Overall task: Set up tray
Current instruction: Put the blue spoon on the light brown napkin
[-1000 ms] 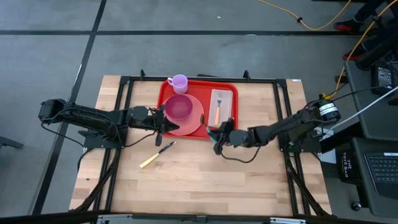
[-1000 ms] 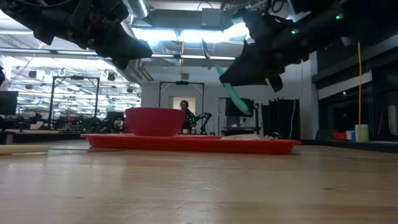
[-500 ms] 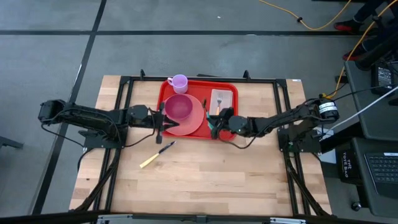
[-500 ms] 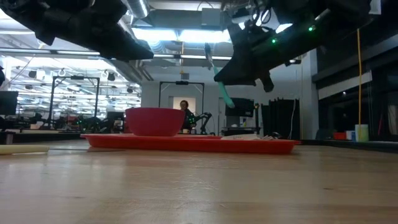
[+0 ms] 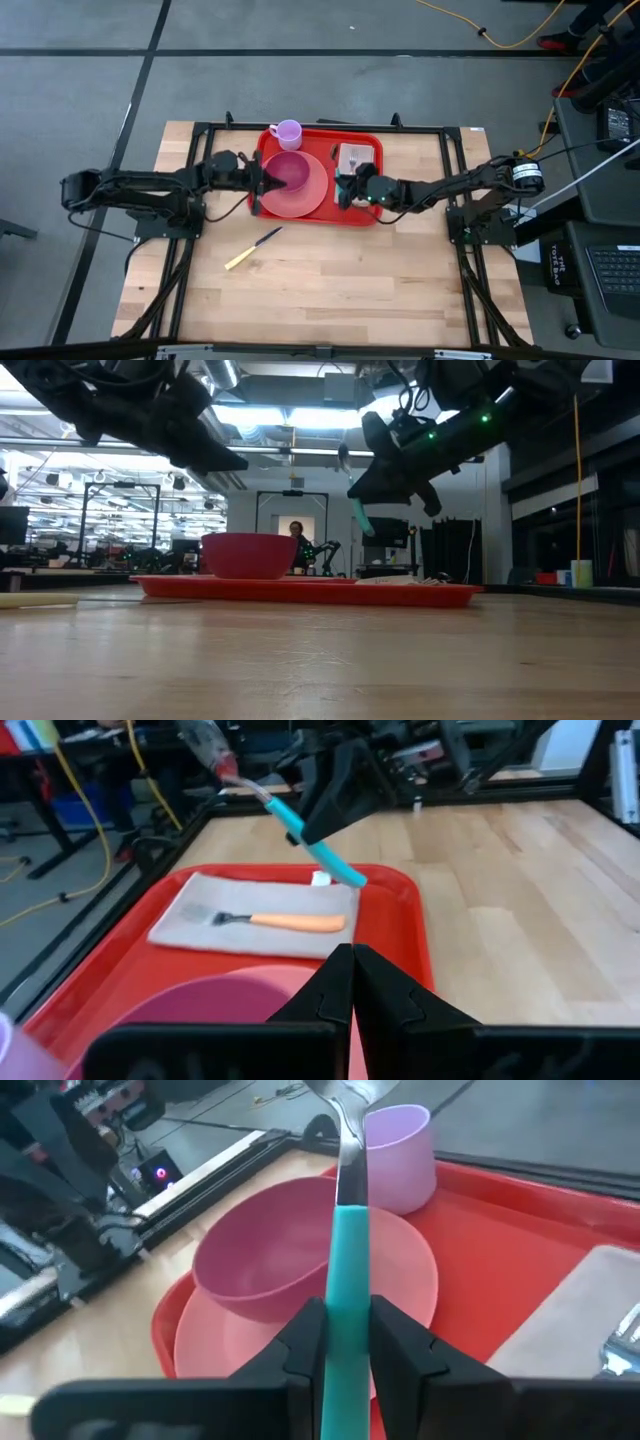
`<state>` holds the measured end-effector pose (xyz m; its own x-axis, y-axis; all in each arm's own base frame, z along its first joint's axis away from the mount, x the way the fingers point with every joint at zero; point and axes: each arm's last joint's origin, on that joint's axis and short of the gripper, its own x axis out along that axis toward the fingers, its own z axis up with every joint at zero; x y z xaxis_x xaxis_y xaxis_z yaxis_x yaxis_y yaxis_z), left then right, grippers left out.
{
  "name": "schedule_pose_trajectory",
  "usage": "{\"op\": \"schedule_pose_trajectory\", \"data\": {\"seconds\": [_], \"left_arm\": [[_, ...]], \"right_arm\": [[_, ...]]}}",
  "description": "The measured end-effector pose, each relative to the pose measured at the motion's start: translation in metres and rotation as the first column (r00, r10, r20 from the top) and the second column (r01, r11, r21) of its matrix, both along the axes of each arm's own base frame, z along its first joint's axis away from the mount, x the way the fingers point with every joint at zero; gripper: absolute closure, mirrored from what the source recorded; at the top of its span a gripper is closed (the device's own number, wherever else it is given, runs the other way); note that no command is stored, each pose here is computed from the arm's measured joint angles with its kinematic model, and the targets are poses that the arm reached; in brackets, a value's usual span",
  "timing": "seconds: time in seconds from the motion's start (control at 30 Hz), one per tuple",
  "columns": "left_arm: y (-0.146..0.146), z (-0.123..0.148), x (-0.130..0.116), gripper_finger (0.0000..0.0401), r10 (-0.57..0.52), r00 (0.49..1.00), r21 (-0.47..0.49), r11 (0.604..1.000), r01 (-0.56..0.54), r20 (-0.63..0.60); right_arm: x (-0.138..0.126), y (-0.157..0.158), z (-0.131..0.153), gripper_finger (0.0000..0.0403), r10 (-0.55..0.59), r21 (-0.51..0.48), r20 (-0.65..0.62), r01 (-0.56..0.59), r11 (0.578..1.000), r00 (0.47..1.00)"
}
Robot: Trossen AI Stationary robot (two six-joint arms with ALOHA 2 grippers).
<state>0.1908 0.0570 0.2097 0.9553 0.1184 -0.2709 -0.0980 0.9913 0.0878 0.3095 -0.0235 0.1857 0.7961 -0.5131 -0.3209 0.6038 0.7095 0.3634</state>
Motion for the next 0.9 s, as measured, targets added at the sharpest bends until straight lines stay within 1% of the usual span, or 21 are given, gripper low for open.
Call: {"op": "schedule_pose_trajectory", "data": {"seconds": [0.07, 0.1, 0.2, 0.33, 0.37, 0.47, 0.6, 0.77, 0.9], "left_arm": [[0.002, -0.001, -0.001, 0.0399, 0.017, 1.0, -0.002, 1.0, -0.017, -0.01], [0.003, -0.001, -0.001, 0.0397, 0.026, 1.0, -0.001, 1.0, -0.026, -0.013], [0.005, -0.001, -0.002, 0.0394, 0.046, 0.999, 0.002, 0.999, -0.046, -0.014], [0.006, -0.001, -0.002, 0.0394, 0.07, 0.997, 0.04, 0.997, -0.069, -0.02], [0.006, -0.001, -0.002, 0.0394, 0.069, 0.997, 0.049, 0.996, -0.068, -0.021], [0.007, -0.001, -0.002, 0.0396, 0.066, 0.998, 0.066, 0.996, -0.064, -0.023], [0.007, -0.001, -0.002, 0.0397, 0.065, 0.998, 0.069, 0.996, -0.063, -0.023], [0.007, -0.001, -0.002, 0.0397, 0.065, 0.998, 0.069, 0.996, -0.063, -0.023], [0.007, -0.001, -0.002, 0.0397, 0.065, 0.998, 0.069, 0.996, -0.064, -0.023]], "right_arm": [[0.0, -0.003, 0.0, 0.0343, -0.021, 0.031, 0.007, 0.021, 0.999, 1.0], [0.001, -0.005, 0.0, 0.0343, -0.027, 0.046, -0.01, 0.028, 0.999, 1.0], [0.007, -0.011, 0.008, 0.0343, -0.062, 0.086, -0.099, 0.07, 0.994, 0.993], [0.011, -0.023, 0.025, 0.0343, -0.113, 0.141, -0.23, 0.148, 0.979, 0.967], [0.011, -0.027, 0.028, 0.0343, -0.118, 0.161, -0.245, 0.16, 0.974, 0.962], [0.013, -0.037, 0.036, 0.0343, -0.101, 0.236, -0.232, 0.157, 0.959, 0.967], [0.014, -0.045, 0.037, 0.0343, -0.083, 0.329, -0.184, 0.141, 0.934, 0.979], [0.012, -0.047, 0.034, 0.0343, -0.127, 0.382, -0.182, 0.189, 0.904, 0.975], [0.016, -0.048, 0.023, 0.0343, -0.16, 0.414, -0.195, 0.229, 0.881, 0.968]]}}
